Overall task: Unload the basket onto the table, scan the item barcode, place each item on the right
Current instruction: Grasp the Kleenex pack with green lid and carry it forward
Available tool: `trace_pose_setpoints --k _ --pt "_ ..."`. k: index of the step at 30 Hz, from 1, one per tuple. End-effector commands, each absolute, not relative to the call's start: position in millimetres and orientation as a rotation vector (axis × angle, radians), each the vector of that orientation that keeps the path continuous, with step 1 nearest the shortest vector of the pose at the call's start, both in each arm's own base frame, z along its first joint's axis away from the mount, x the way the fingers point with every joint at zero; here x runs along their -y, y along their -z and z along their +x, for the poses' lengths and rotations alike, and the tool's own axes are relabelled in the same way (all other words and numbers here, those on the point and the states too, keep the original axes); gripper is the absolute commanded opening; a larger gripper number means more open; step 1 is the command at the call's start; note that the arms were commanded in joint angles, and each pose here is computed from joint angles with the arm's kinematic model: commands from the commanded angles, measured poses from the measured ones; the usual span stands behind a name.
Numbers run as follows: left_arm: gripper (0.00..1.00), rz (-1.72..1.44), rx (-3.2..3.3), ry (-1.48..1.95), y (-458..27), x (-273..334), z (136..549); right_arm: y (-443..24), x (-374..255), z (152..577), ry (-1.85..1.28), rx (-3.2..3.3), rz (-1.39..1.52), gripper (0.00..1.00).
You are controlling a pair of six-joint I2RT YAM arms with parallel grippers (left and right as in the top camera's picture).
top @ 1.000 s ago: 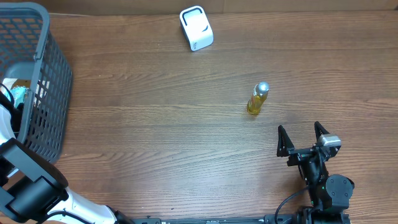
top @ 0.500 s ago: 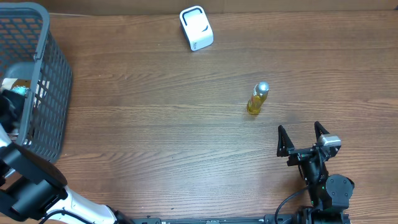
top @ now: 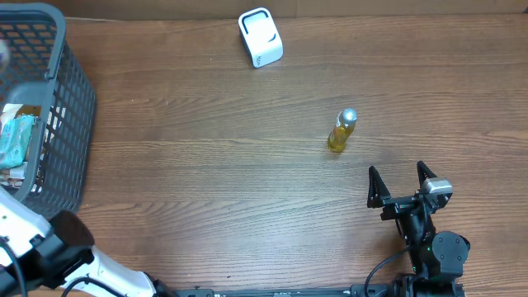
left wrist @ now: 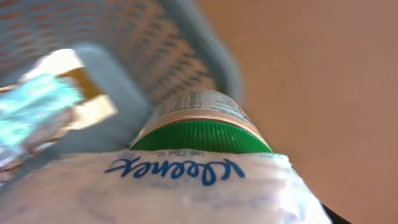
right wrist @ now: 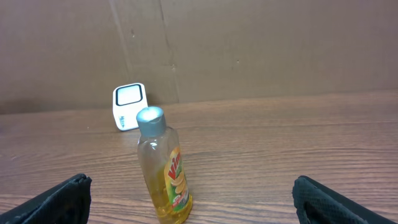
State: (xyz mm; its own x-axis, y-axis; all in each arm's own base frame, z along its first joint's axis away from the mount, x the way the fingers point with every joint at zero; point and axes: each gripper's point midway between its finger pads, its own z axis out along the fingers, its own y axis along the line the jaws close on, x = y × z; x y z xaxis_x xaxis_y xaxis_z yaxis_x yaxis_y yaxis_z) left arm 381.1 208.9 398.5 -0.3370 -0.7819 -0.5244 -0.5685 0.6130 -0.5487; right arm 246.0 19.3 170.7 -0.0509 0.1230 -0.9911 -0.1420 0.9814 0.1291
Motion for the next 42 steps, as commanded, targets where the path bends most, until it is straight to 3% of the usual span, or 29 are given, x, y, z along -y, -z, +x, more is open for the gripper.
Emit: trace_pose_setpoints --k 1,9,23,30,35,42 --pt "0.45 -0.790 -2.035 0.434 -448.8 -140.1 381.8 -166.8 -20.3 246.4 -0.220 -1.613 -0.019 1.00" --pt "0.44 -0.573 -2.251 0.417 -426.9 -38.3 389.1 -166.8 -20.3 246.4 -0.220 -1.613 -0.019 1.00" --pt "0.41 -0.131 -2.731 0.229 -309.3 122.5 384.3 -166.8 -20.2 246.4 -0.220 -1.613 -0.018 1.00" --pt "0.41 0.017 -2.928 0.174 -237.9 172.3 378.6 -166.8 -20.3 246.4 -0.220 -1.613 -0.019 1.00" --pt "0.17 0.088 -3.072 0.179 -183.6 198.7 373.6 -166.8 -20.2 246.4 -0.220 -1.613 -0.018 1.00" --pt "0.11 0.095 -3.239 0.200 -121.9 216.8 371.8 -166.8 -20.2 246.4 -0.220 -1.613 -0.018 1.00"
